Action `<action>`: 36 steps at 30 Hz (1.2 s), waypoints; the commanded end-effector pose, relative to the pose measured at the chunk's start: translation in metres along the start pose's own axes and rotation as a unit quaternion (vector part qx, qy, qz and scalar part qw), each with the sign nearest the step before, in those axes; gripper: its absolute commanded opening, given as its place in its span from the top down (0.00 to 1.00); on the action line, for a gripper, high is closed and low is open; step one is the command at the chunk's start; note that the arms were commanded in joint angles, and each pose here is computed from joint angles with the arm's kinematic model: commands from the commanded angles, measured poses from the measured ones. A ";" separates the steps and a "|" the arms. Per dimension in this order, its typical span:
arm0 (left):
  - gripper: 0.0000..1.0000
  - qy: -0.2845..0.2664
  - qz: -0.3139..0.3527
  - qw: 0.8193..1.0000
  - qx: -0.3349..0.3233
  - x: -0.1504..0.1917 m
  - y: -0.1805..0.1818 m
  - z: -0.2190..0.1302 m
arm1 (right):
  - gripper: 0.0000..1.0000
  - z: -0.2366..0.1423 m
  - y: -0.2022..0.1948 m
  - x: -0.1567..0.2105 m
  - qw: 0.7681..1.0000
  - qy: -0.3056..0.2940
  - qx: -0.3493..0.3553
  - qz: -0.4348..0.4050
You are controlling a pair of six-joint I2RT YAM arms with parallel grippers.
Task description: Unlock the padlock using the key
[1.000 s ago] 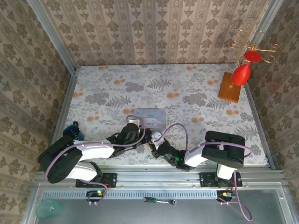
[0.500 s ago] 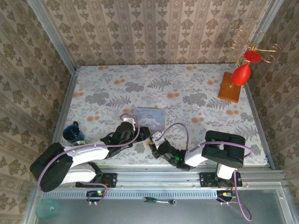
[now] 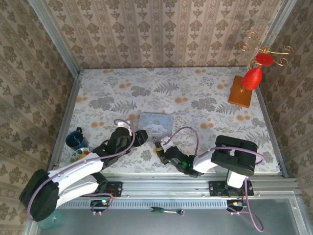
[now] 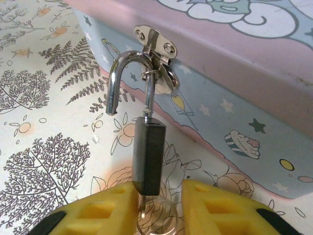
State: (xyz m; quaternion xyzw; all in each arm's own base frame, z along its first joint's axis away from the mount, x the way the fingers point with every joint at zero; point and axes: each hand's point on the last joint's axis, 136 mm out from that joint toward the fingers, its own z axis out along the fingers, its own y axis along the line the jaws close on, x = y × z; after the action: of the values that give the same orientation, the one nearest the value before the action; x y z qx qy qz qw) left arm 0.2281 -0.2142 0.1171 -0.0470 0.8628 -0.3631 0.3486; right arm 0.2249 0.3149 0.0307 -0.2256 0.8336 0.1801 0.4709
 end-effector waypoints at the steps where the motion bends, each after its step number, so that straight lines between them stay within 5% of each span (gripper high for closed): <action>1: 0.49 0.003 0.029 0.999 -0.041 -0.004 0.023 -0.011 | 0.65 0.002 0.007 -0.008 1.000 -0.003 -0.014 0.015; 36: 0.42 0.022 0.069 0.996 -0.054 -0.056 0.049 0.005 | 0.49 0.023 -0.010 -0.021 0.969 0.062 -0.099 0.217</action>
State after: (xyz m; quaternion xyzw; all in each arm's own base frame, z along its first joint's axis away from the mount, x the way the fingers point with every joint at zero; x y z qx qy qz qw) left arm 0.2699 -0.1519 0.0921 -0.0279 0.9051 -0.2708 0.3266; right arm 0.2540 0.3156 0.0360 -0.0983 0.8624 0.3369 0.3647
